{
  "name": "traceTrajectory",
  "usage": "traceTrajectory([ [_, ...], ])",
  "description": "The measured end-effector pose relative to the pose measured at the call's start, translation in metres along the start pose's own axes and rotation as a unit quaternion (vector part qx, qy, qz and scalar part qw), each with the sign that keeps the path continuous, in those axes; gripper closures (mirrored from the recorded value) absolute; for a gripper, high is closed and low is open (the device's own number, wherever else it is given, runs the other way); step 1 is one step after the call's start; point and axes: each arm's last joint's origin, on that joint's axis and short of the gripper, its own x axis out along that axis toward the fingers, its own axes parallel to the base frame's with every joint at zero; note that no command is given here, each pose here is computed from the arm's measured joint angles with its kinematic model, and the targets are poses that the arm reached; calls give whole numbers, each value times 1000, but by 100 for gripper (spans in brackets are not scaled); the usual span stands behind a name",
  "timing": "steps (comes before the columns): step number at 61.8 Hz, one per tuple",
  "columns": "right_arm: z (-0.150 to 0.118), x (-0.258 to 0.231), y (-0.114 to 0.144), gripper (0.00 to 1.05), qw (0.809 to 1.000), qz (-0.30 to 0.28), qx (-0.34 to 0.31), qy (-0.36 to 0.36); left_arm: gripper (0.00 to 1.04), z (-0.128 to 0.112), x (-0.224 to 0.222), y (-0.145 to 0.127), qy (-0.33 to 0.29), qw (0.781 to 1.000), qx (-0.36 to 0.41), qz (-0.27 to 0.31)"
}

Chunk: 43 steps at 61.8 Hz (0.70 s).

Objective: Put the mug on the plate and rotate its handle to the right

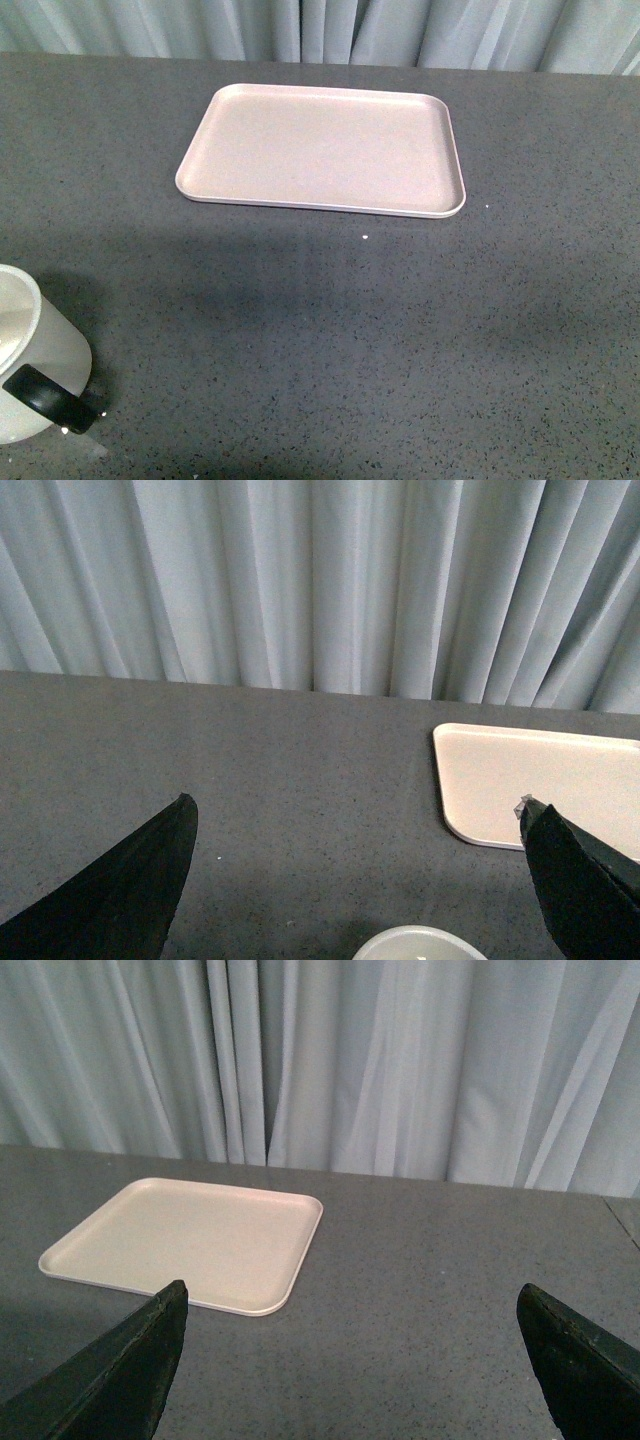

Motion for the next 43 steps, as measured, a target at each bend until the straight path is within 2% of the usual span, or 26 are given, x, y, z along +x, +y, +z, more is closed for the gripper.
traceTrajectory([
  [29, 0, 0, 0, 9, 1000, 0, 0, 0, 9, 0, 0, 0, 0, 1000, 0, 0],
  [31, 0, 0, 0, 9, 1000, 0, 0, 0, 9, -1, 1, 0, 29, 999, -12, 19],
  [33, 0, 0, 0, 9, 1000, 0, 0, 0, 9, 1, 0, 1, 118, 990, -46, 63],
  [34, 0, 0, 0, 9, 1000, -1, 0, 0, 9, 2, 1, 1, 141, 986, -52, 73],
  [35, 0, 0, 0, 9, 1000, -1, 0, 0, 9, 4, 2, 2, 199, 972, -66, 107],
  [37, 0, 0, 0, 9, 1000, 0, 0, 0, 9, 6, 4, 5, 256, 953, -78, 140],
  [40, 0, 0, 0, 9, 1000, 0, 0, 0, 9, 7, 11, 8, 314, 930, -92, 167],
  [43, 0, 0, 0, 9, 1000, 0, 0, 0, 9, 8, 19, 11, 331, 923, -101, 171],
])
